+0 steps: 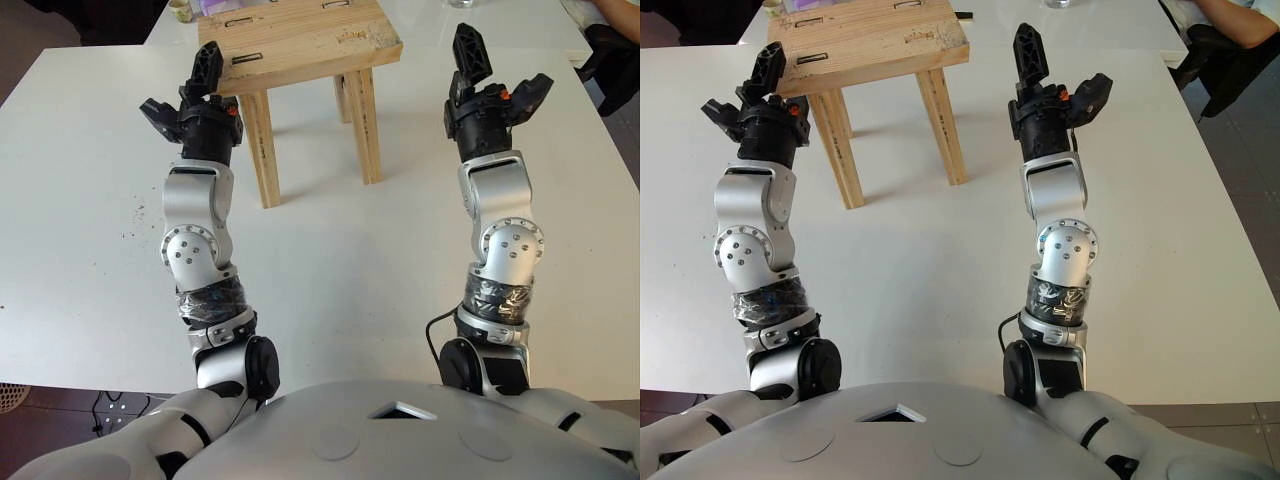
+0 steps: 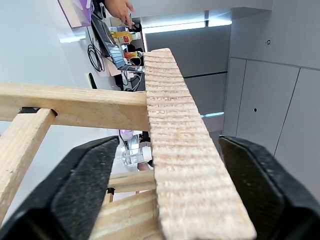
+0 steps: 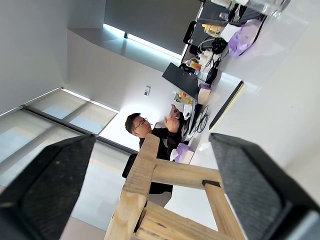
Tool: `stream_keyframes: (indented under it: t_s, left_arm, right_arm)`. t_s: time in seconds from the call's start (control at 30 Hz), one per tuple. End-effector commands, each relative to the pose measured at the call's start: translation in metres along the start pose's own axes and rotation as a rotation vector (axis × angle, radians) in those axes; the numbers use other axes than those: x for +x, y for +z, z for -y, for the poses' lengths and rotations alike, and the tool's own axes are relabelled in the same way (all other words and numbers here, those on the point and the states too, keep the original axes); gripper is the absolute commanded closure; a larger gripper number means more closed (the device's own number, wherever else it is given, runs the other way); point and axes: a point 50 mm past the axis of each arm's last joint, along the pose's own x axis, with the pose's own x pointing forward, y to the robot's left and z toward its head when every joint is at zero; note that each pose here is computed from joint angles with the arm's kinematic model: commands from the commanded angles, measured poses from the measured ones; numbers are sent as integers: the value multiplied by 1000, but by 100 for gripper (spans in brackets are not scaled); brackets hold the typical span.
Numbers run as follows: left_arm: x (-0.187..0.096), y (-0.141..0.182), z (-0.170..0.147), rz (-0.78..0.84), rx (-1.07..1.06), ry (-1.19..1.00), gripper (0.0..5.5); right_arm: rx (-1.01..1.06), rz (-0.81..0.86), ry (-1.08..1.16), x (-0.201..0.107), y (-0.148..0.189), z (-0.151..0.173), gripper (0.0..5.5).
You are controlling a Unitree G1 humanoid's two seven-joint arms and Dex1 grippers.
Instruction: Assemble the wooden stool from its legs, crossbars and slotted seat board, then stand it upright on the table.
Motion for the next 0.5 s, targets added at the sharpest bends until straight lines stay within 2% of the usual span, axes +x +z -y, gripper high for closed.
stream_keyframes:
  t_s: [0.03, 0.2, 0.33, 0.4, 0.43, 0.5]
  left_arm:
    - [0, 9, 6, 2, 151, -16, 138]
    - [-11, 45, 2, 86, 522, 49, 138]
    - [-19, 86, 8, 323, 957, 177, 138]
    - [-14, 90, 25, 450, 1224, 184, 138]
    - [-8, 82, 35, 488, 1300, 144, 138]
    - [10, 46, 58, 526, 1366, 26, 138]
  right_arm:
    - [-49, 4, 68, 9, 3, -11, 100]
    - [-196, 48, 89, 21, 11, -18, 100]
    - [-243, 111, -40, 34, 30, -9, 100]
    - [-444, 144, -37, 39, 37, -16, 100]
    - [-612, 143, -14, 43, 35, -25, 100]
    - [-1091, 198, 140, 51, 14, -53, 100]
